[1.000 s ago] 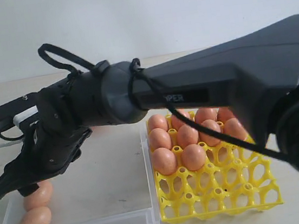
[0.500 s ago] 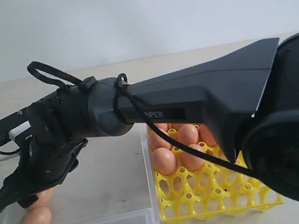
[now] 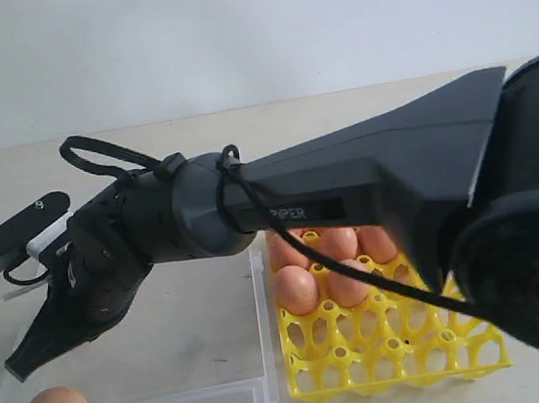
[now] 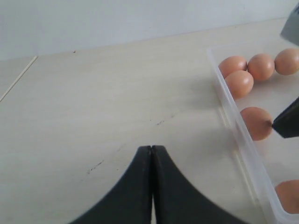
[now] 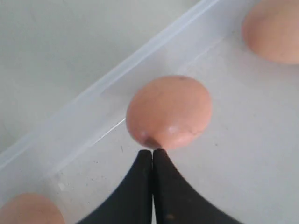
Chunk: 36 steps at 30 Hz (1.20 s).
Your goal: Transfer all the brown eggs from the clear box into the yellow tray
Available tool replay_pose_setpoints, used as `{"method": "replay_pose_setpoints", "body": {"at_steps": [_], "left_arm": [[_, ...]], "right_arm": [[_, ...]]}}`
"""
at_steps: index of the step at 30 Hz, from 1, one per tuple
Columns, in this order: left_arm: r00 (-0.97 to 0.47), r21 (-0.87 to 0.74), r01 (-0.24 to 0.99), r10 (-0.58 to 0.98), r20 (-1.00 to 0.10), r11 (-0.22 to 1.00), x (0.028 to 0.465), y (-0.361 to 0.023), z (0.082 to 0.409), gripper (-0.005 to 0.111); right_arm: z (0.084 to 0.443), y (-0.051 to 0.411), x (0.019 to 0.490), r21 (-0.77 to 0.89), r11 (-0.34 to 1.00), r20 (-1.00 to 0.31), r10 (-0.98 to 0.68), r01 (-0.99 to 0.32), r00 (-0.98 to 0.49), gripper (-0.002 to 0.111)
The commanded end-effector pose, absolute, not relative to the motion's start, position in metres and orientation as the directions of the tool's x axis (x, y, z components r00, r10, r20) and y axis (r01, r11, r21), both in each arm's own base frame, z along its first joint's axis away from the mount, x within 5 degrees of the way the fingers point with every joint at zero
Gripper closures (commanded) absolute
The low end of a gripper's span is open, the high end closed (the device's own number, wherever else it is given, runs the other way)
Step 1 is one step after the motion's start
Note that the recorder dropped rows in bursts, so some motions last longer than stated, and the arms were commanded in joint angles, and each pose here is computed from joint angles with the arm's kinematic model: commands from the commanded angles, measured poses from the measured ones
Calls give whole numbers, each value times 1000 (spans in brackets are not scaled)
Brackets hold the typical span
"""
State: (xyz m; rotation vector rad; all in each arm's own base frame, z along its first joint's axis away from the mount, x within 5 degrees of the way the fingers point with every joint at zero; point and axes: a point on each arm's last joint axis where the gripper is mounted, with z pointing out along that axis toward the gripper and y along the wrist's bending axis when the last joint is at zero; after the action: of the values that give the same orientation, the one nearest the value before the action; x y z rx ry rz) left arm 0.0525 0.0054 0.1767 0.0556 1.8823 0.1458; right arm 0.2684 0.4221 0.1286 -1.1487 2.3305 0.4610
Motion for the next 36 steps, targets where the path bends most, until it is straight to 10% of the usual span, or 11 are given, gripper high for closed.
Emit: {"method": "replay_pose_setpoints", "body": {"at_steps": [1, 10, 20, 36], "left_arm": [[-293, 122, -32, 108, -950, 992, 52, 5, 179, 107], [-293, 122, -32, 108, -950, 992, 52, 5, 179, 107], [-293, 122, -32, 108, -950, 992, 52, 5, 179, 107], [-293, 122, -32, 108, -950, 992, 52, 5, 179, 107]], "right_arm": [[157, 404, 271, 3, 564, -646, -629, -826, -432, 108], [196, 394, 271, -125, 452, -659, -704, -883, -266, 105], [181, 402, 274, 390, 675, -599, -331, -626, -729, 43], [135, 413, 286, 405, 705, -544, -327, -583, -773, 45]]}}
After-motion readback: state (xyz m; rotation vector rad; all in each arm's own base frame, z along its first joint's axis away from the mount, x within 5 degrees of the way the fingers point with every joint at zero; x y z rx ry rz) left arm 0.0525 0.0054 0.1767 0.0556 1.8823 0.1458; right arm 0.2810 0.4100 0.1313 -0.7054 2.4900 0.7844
